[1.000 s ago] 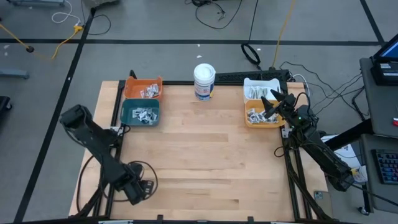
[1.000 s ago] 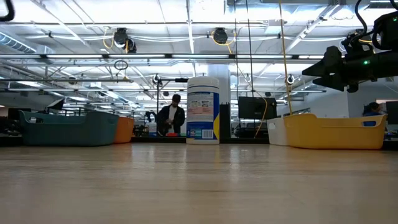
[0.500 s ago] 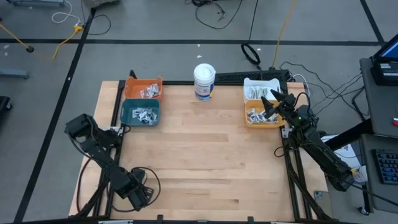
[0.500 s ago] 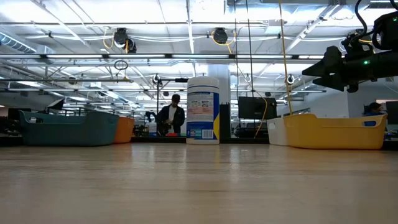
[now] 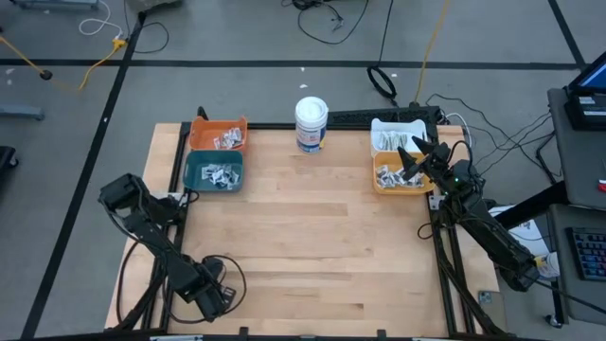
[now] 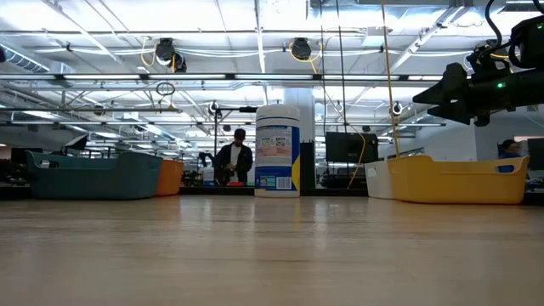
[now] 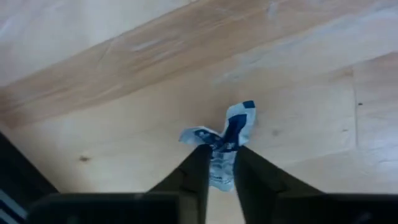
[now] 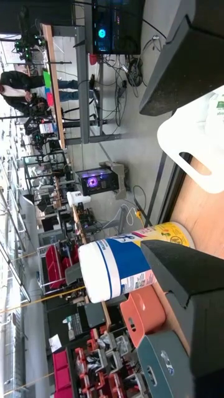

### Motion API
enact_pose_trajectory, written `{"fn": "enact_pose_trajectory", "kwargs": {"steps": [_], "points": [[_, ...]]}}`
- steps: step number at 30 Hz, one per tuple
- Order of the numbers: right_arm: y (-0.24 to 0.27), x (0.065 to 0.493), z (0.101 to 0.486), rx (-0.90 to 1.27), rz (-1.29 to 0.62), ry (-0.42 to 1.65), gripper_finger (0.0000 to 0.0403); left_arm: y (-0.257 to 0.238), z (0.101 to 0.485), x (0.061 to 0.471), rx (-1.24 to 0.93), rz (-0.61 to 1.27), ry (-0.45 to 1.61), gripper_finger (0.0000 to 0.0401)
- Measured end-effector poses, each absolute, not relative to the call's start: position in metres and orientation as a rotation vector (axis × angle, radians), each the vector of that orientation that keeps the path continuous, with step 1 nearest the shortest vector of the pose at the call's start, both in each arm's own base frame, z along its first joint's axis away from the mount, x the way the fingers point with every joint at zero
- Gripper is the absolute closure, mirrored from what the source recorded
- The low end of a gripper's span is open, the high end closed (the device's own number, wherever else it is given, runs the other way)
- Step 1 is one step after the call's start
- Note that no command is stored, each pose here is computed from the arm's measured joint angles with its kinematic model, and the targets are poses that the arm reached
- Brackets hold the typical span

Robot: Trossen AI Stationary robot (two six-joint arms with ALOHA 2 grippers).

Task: Pick & Place First Aid Supplies
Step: Put the blue pad into the blue bin

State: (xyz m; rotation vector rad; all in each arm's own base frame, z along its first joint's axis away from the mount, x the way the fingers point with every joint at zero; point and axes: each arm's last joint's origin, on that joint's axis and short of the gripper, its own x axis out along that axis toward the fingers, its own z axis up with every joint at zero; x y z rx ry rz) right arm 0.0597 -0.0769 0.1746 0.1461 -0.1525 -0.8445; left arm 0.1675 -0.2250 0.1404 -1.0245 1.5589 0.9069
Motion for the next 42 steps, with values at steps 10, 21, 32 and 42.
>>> {"fn": "enact_pose_trajectory", "kwargs": {"steps": [10, 21, 32, 42], "points": [[-0.077, 0.060, 0.175, 0.146, -0.844, -0.152, 0.0066, -0.208, 0.149, 0.181, -0.988, 0.829, 1.545, 0.0391], [-0.077, 0.060, 0.175, 0.146, -0.845, -0.153, 0.0066, -0.133, 0.204, 0.190, -0.918, 0.780, 1.474, 0.0397], [-0.077, 0.060, 0.175, 0.146, -0.844, -0.152, 0.0066, -0.068, 0.231, 0.189, -0.898, 0.763, 1.475, 0.0398], [-0.077, 0.060, 0.175, 0.146, -0.845, -0.152, 0.0066, 0.036, 0.243, 0.173, -0.950, 0.923, 1.445, 0.0399]]}}
